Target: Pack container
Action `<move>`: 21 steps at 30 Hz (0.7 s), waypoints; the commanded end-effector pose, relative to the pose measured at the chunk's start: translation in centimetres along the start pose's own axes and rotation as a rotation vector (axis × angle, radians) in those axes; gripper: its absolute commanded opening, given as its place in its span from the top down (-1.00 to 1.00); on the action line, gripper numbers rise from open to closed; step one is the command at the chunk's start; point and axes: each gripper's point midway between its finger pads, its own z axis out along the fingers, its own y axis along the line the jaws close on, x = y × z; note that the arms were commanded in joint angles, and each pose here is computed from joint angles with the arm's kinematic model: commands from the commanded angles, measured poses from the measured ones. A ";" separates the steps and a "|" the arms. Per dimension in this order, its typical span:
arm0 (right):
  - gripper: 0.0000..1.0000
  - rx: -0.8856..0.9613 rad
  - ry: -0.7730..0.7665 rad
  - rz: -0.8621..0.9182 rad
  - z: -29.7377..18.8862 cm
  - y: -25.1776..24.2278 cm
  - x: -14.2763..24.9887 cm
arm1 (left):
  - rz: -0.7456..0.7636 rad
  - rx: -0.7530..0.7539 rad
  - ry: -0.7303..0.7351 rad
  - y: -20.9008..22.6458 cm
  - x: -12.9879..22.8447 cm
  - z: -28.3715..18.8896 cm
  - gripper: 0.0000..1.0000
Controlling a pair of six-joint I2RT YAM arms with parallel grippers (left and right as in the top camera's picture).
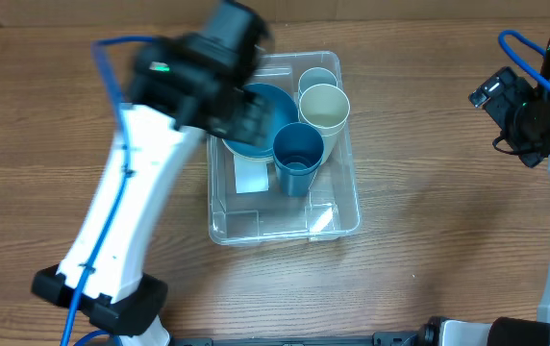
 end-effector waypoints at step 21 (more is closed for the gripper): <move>-1.00 -0.284 -0.152 -0.158 -11.1 4.7 4.1 | -0.616 -0.187 -0.416 17.2 3.6 -14.7 -1.00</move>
